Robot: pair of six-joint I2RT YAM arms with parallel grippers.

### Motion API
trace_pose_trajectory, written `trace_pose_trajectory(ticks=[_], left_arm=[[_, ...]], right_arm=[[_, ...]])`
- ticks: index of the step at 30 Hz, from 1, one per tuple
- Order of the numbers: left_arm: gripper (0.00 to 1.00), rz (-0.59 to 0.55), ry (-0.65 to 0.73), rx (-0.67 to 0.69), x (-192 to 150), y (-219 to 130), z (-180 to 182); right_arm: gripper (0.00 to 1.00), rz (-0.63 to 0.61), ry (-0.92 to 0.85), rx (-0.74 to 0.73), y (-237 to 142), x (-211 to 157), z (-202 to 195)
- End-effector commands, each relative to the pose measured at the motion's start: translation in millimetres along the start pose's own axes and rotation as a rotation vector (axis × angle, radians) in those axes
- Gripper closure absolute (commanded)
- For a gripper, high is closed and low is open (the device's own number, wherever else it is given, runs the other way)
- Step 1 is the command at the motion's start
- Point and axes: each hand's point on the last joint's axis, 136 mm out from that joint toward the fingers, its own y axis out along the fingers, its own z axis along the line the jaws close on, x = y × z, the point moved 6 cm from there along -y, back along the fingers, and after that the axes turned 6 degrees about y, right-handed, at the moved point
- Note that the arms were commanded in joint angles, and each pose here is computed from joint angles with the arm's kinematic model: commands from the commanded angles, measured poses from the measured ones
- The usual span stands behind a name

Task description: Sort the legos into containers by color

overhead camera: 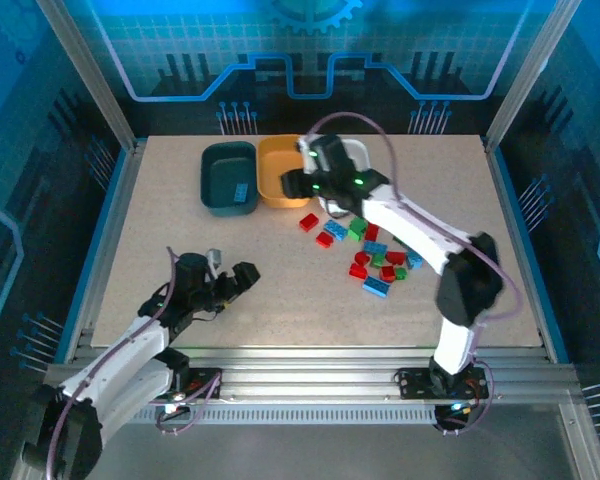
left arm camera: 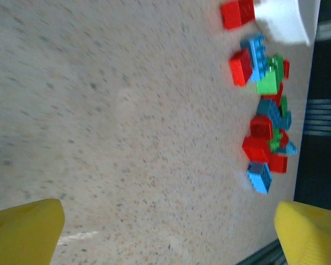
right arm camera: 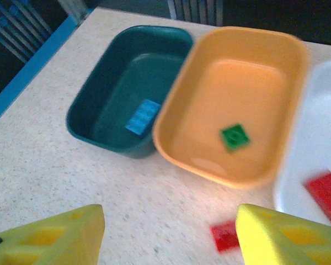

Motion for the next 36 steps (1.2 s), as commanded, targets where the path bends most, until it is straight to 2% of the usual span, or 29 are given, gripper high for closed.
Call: trace_pose_trajectory(ticks=[1,6,9,11,16,21,26,31,36], left_arm=[[0.01,-0.024,0.100,-0.068,9.7,7.9,-32.5],[0.01,0.055,0.139,-0.063,16.6,25.4,-54.8],[0.01,0.041,0.168,0.012,33.0,22.3,-67.1],[0.01,-0.004,0.171,0.087,52.1,12.3,-77.1],[0.01,-0.082,0.135,0.156,110.8,-8.8,-87.6],[0.01,-0.072,0.003,0.109,149.4,-7.9,-75.0],[0.01,-0.013,-0.111,0.077,160.5,-2.1,-66.7],[0.02,0.057,-0.190,0.060,157.2,-2.6,-70.4],[0.03,0.100,-0.207,0.025,142.5,4.9,-61.8]], right_arm=[[0.35,0.079,0.131,-0.164,-8.8,-46.7,-65.8],[0.37,0.168,0.229,-0.281,-40.5,-95.2,-125.4],[0.38,0.200,0.276,-0.301,-52.9,-107.3,-142.6],[0.38,0.214,0.294,-0.323,-59.4,-108.4,-149.4],[0.38,0.223,0.304,-0.357,-57.6,-93.9,-161.6],[0.38,0.277,0.318,-0.381,-33.1,-77.4,-172.7],[0.41,0.349,0.347,-0.411,-17.7,-68.0,-176.3],[0.42,0.411,0.376,-0.441,-31.7,-57.5,-171.5],[0.43,0.479,0.351,-0.467,-43.0,-71.1,-173.4]])
